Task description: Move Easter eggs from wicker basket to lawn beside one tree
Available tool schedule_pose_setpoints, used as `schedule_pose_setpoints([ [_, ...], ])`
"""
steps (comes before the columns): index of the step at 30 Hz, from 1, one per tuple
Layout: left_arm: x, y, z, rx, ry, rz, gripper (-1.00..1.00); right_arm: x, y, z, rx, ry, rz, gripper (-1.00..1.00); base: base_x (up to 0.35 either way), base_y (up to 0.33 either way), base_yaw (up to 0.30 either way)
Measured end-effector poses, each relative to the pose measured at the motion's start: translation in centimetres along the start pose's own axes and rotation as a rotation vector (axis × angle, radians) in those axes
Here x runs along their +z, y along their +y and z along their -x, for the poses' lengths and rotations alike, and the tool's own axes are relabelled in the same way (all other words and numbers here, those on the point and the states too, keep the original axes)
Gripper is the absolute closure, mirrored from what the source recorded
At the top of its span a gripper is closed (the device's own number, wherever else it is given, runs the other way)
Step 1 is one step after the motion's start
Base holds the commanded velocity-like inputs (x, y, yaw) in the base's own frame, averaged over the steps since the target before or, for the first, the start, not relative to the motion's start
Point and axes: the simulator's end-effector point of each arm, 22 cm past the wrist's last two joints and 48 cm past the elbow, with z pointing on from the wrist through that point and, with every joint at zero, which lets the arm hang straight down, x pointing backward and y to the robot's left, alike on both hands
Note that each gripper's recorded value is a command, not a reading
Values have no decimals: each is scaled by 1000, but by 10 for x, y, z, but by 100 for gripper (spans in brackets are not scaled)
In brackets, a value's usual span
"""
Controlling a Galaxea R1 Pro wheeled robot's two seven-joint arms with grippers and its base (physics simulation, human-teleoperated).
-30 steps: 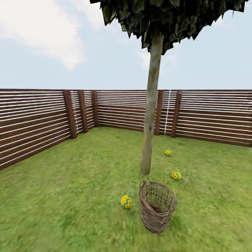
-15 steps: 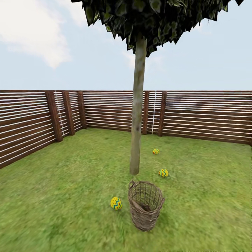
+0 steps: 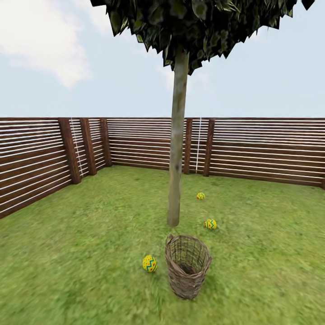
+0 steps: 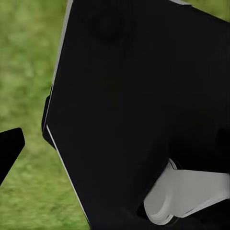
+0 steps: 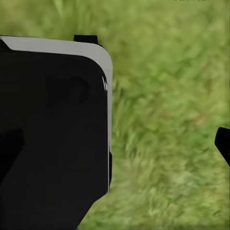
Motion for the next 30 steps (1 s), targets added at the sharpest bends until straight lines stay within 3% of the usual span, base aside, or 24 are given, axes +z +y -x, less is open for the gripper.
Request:
schedule_pose_setpoints([
  [8, -11, 0, -3, 2, 1, 1, -100, -11, -4, -2, 0, 4, -4, -100, 0, 0, -44],
  [21, -27, -3, -9, 7, 7, -2, -100, -27, -4, -6, 1, 10, -1, -100, 0, 0, -247],
  [30, -28, -2, -9, 13, 8, 0, -100, -28, -7, -5, 0, 8, -2, -100, 0, 0, -37],
])
